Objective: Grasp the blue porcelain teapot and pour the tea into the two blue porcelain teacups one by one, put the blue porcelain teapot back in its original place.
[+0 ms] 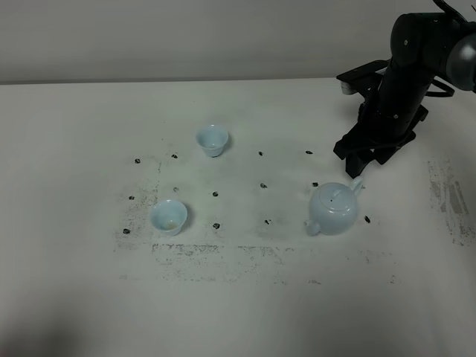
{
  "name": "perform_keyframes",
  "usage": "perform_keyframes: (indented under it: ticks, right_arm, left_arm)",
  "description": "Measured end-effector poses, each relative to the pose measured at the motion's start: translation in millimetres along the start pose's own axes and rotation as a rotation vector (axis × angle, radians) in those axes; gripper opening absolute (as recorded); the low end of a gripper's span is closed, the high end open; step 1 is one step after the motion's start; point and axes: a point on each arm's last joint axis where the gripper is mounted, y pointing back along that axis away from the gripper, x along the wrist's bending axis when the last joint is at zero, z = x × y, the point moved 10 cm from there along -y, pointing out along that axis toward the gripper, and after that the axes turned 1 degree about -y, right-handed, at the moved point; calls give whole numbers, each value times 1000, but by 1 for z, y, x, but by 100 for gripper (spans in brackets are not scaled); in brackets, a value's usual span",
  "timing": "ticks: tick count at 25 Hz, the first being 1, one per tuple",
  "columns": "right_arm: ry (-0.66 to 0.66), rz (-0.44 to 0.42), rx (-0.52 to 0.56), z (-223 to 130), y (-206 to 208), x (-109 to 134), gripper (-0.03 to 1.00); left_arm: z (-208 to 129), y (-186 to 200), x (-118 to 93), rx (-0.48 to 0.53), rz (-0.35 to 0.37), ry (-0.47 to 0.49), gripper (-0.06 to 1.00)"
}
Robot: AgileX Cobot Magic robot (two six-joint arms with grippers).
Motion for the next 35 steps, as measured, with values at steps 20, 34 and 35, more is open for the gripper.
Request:
perform_keyframes:
  ticks: [20,34,35]
  right_arm:
    - [-88,13,47,-19,-10,-13,53]
    - [-178,-64,-183,-23,104,0,53]
    - [-176,-53,-213,-32,120,11,53]
  left_arm:
    - [0,0,0,0,0,-1,68]
    - [0,0,0,0,0,-1,68]
    - [0,0,0,0,0,-1,68]
